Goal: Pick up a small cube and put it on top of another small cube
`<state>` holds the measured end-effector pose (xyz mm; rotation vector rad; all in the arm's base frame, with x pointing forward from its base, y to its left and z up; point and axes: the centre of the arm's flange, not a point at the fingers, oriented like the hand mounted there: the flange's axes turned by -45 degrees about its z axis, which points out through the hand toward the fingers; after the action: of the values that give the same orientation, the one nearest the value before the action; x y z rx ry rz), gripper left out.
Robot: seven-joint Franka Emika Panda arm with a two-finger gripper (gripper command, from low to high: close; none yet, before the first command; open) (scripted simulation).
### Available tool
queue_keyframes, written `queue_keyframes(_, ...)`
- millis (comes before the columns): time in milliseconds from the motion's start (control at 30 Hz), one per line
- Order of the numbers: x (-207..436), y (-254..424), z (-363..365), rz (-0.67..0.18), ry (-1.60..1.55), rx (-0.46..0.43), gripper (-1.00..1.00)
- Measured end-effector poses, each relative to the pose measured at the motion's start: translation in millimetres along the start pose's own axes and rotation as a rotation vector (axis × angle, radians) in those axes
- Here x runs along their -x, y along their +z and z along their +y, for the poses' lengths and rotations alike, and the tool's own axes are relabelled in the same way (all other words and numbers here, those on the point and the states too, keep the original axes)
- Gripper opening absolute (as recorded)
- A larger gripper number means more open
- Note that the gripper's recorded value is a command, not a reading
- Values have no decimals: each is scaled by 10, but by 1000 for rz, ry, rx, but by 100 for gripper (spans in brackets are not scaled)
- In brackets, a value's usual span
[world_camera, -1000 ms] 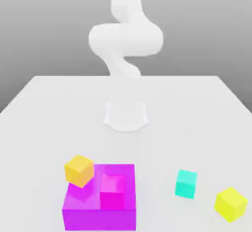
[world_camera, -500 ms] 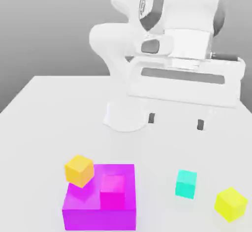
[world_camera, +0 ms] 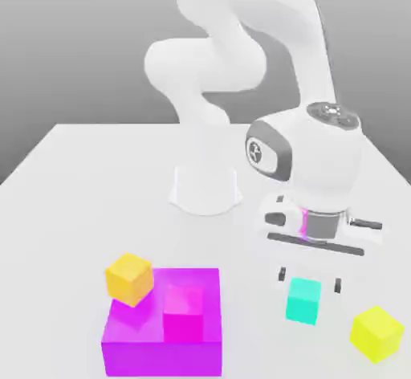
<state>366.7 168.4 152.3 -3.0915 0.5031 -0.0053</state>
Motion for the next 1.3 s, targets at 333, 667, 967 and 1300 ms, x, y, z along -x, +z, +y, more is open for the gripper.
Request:
queue_keyframes(333, 19, 212, 25, 0, -3, 5, -100)
queue_keyframes(667, 13, -387, 21, 0, -3, 6, -100)
queue_keyframes(967, -1203, -1277, 1790, 18, 801, 32, -100)
queue_keyframes(1300, -1178, -1110, 2606, 7, 1302, 9, 100)
